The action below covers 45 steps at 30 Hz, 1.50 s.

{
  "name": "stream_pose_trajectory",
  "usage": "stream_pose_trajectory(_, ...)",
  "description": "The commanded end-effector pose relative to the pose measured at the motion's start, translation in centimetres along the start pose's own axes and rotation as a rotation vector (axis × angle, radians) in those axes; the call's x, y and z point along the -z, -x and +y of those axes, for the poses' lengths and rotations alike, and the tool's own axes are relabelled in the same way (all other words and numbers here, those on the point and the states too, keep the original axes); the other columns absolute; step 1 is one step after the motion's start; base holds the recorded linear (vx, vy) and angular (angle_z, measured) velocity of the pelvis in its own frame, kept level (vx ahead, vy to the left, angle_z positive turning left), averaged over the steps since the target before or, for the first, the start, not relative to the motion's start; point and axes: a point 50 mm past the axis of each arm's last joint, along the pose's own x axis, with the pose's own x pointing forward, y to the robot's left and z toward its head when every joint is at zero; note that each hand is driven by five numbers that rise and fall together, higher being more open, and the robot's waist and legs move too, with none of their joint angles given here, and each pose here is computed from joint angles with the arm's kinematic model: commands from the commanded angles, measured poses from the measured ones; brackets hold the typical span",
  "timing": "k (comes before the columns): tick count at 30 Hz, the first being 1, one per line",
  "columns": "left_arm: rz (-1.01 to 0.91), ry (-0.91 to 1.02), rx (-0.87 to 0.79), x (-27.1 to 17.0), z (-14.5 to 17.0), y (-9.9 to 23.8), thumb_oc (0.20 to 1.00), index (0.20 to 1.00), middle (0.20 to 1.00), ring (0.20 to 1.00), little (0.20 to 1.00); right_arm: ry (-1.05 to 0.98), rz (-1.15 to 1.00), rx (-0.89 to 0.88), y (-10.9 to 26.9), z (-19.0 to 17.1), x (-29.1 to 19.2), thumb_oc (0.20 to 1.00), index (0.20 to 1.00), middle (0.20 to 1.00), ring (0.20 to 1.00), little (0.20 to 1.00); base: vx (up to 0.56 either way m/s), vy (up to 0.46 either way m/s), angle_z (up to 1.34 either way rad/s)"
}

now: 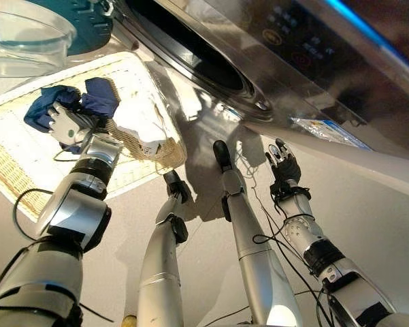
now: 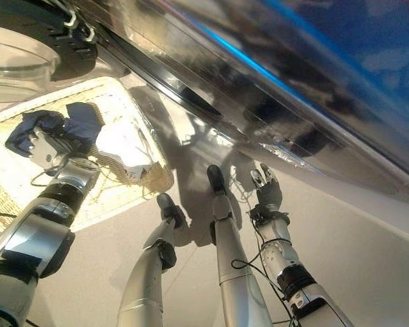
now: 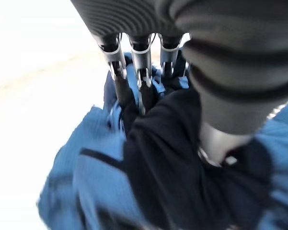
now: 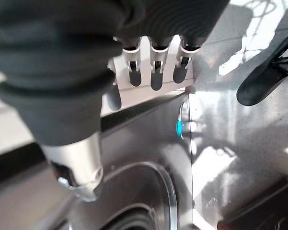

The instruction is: Put the clothes into the washing machine.

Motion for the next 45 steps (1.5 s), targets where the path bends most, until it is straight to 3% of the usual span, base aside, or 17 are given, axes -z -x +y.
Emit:
stream_pose_trajectory(1,0.066,-0.188,0.014,2.7,0.6,-1.4,0.2,0.2,0.2,0.2,0.2,-0.004,-0.01,-0.055,0.9,0.3,0.0,1.0,1.0,1.0,1.0,1.0,-0.01,0.045,-0.04)
stream_pose_trajectory(7,0.008,-0.124,0.033,2.5,-0.4,-0.9,0.2,0.2,0.2,0.2,0.2,0.036,-0.017,-0.093,0.3,1.5,-0.2,1.0,1.0,1.0,1.0,1.0,-0.02,0.021,-0.01)
stream_pose_trajectory(10,-0.011,0.016,0.026,1.8,-0.6,-0.7,0.2,0.2,0.2,0.2,0.2,0.056,-0.019,-0.105,0.1,2.1,-0.2,1.0,1.0,1.0,1.0,1.0,-0.05,-0.028,0.03)
stream_pose_trajectory(11,-0.011,0.204,0.02,0.8,-0.6,-0.3,0.2,0.2,0.2,0.2,0.2,0.081,-0.026,-0.119,0.2,2.8,-0.1,1.0,1.0,1.0,1.0,1.0,-0.06,-0.066,0.08)
stream_pose_trajectory(13,-0.059,0.274,-0.007,0.1,-0.2,-0.1,0.2,0.2,0.2,0.2,0.2,0.095,-0.032,-0.138,0.3,3.5,0.0,1.0,1.0,1.0,1.0,1.0,-0.08,-0.117,0.12)
stream_pose_trajectory(19,-0.154,0.267,-0.038,-0.4,0.0,0.5,0.2,0.2,0.2,0.2,0.2,0.192,-0.072,-0.197,0.6,5.1,-0.4,1.0,1.0,1.0,1.0,1.0,-0.07,-0.099,0.18)
stream_pose_trajectory(28,-0.205,0.378,0.033,2.0,-1.0,2.1,0.2,0.2,0.2,0.2,0.2,0.54,-0.22,-0.416,0.6,9.2,-2.4,1.0,1.0,1.0,1.0,1.0,-0.08,-0.114,0.29)
stream_pose_trajectory(33,-0.283,0.538,0.212,1.7,-1.7,3.9,0.2,0.2,0.2,0.2,0.2,0.707,-0.243,-0.516,0.0,11.3,-2.8,1.0,1.0,1.0,1.0,1.0,-0.05,-0.107,0.32)
stream_pose_trajectory(39,-0.475,0.769,0.6,-0.3,-1.7,8.2,0.2,0.2,0.2,0.2,0.2,0.915,-0.255,-0.618,-0.3,13.1,-2.6,1.0,1.0,1.0,1.0,1.0,-0.03,-0.106,0.3)
stream_pose_trajectory(40,-0.542,0.827,0.734,-1.0,-1.3,9.6,0.2,0.2,0.2,0.2,0.2,0.998,-0.258,-0.653,-0.4,13.6,-2.5,1.0,1.0,1.0,1.0,1.0,-0.03,-0.069,0.33)
stream_pose_trajectory(45,-0.742,0.958,1.047,-3.0,0.4,12.8,0.2,0.2,0.2,0.2,0.2,1.155,-0.215,-0.751,-0.8,14.1,-2.2,1.0,1.0,1.0,1.0,1.0,-0.01,-0.055,0.19)
